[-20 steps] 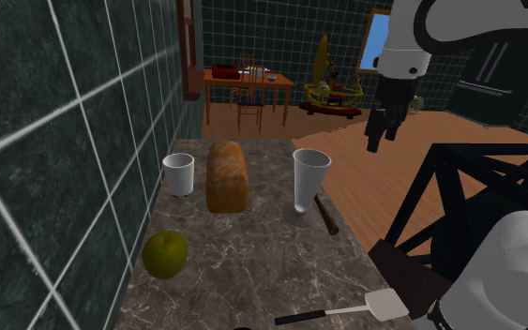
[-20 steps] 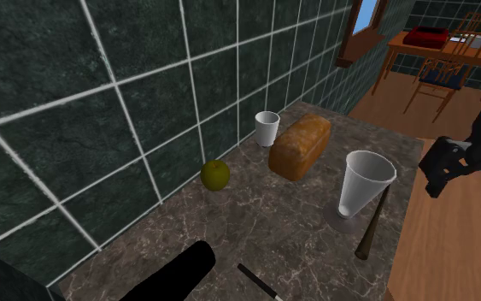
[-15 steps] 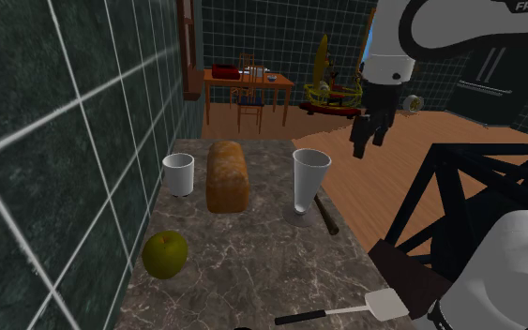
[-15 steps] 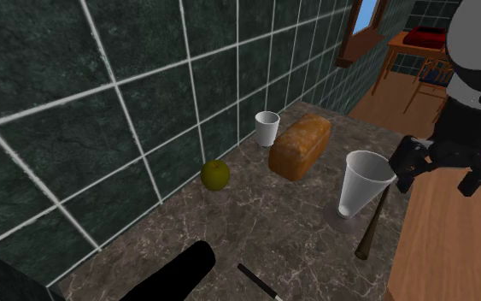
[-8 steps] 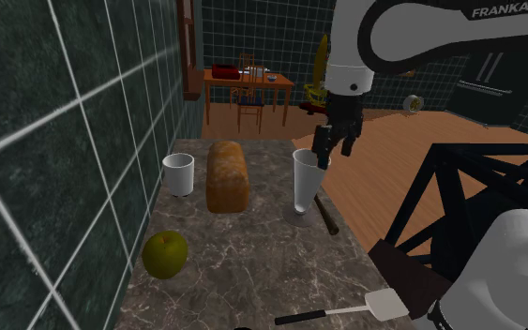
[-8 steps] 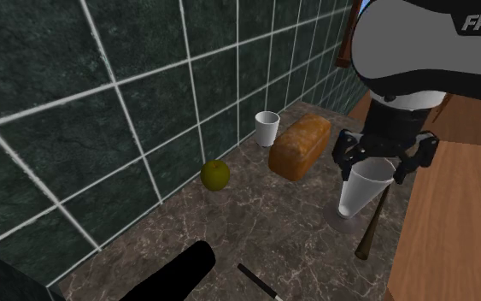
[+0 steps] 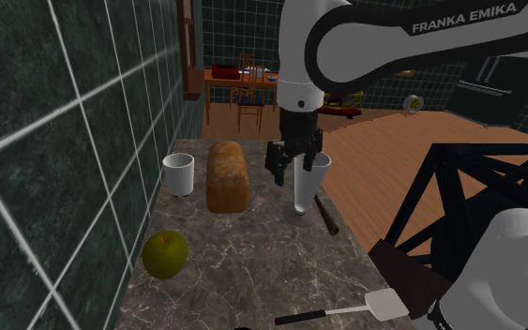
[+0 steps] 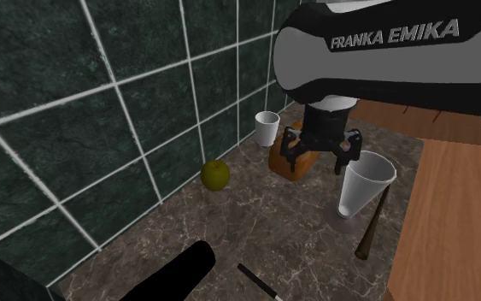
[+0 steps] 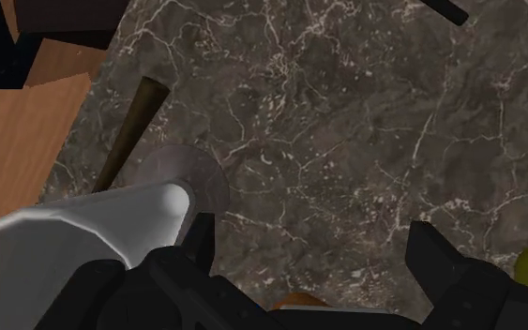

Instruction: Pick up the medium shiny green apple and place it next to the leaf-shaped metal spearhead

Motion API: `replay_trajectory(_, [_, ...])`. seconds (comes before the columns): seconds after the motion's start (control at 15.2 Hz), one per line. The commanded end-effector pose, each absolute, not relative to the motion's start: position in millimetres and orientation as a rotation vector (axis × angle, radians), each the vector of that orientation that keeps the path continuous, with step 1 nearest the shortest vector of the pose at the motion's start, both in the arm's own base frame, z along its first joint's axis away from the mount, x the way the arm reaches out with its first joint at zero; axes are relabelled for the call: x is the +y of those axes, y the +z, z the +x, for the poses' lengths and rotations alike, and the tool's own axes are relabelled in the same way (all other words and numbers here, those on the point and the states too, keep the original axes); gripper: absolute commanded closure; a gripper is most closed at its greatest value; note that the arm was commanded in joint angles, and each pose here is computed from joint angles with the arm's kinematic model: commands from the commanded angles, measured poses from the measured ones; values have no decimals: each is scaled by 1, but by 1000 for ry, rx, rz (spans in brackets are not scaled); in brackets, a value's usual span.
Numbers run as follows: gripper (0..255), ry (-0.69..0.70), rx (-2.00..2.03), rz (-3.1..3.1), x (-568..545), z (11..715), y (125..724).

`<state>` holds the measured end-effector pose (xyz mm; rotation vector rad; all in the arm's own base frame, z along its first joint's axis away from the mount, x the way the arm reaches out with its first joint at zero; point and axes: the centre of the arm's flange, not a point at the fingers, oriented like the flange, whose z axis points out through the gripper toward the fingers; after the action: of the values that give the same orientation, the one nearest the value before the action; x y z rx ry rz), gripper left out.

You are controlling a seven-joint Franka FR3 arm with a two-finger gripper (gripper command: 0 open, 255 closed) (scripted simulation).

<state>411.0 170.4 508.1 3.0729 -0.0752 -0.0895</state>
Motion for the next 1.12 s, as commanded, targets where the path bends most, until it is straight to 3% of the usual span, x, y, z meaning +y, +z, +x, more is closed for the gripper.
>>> replay_trajectory(0.0, [0,-90,-81,3077,194,423,501])
replay_trajectory(1.06, [0,-92,-115,3102,374,512,448])
